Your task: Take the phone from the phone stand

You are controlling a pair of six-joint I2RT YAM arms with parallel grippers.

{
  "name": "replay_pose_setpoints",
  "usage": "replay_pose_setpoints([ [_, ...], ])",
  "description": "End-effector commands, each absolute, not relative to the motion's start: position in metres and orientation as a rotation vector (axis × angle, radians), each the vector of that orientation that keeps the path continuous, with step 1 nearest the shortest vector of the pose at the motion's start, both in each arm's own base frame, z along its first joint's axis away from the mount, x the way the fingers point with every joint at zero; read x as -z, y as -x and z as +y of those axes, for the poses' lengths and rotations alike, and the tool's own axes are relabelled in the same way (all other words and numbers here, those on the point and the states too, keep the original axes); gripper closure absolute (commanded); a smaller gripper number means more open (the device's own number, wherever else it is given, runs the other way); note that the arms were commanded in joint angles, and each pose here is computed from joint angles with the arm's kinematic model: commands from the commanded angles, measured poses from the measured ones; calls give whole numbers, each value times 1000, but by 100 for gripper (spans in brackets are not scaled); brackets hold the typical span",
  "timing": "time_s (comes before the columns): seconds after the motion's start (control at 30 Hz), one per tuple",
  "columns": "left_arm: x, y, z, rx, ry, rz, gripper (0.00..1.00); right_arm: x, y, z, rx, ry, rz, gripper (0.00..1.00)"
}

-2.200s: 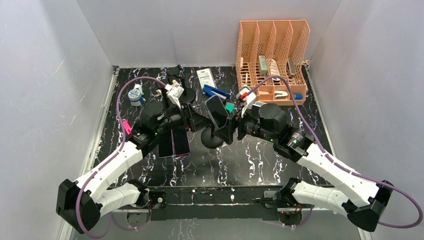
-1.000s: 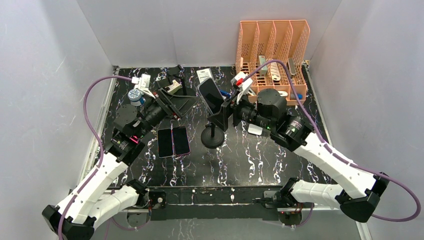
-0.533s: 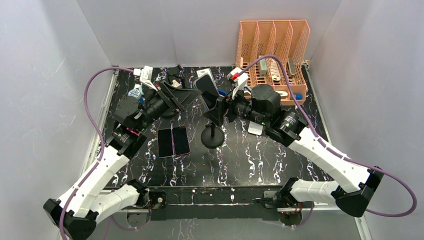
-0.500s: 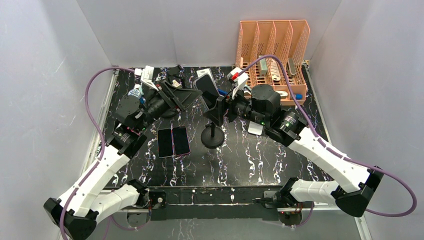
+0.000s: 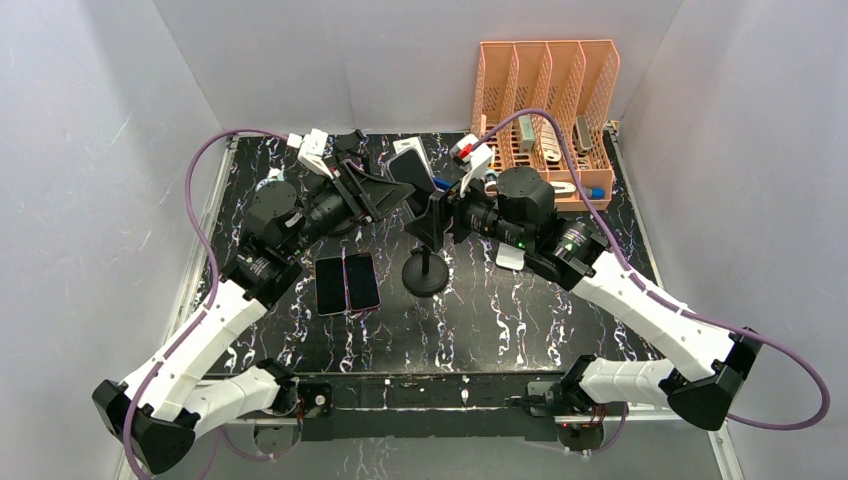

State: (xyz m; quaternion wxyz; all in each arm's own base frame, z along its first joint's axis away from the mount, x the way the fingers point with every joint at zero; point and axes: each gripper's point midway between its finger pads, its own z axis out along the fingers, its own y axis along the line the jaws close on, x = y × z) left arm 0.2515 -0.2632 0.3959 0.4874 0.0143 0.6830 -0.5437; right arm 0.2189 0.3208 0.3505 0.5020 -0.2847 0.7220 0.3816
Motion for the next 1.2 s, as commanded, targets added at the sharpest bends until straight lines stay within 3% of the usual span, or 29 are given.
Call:
replay_pose_setpoints([
  [0.0, -412, -252, -265, 1307, -52, 1624, 47, -406, -222, 323, -969, 625, 1594, 99],
  [0.43, -397, -265, -266, 1188, 2, 1707, 69, -401, -231, 322, -922, 594, 1611, 99],
  [0.93, -392, -262, -275, 1176, 4, 1738, 78, -398, -232, 327, -925, 601, 1619, 99],
  [1.1, -395, -262, -273, 1168, 11, 1727, 91, -398, -229, 326, -924, 609, 1619, 99],
  [1.17, -392, -263, -271, 1156, 21, 1735, 100, -399, -226, 326, -931, 621, 1610, 88],
])
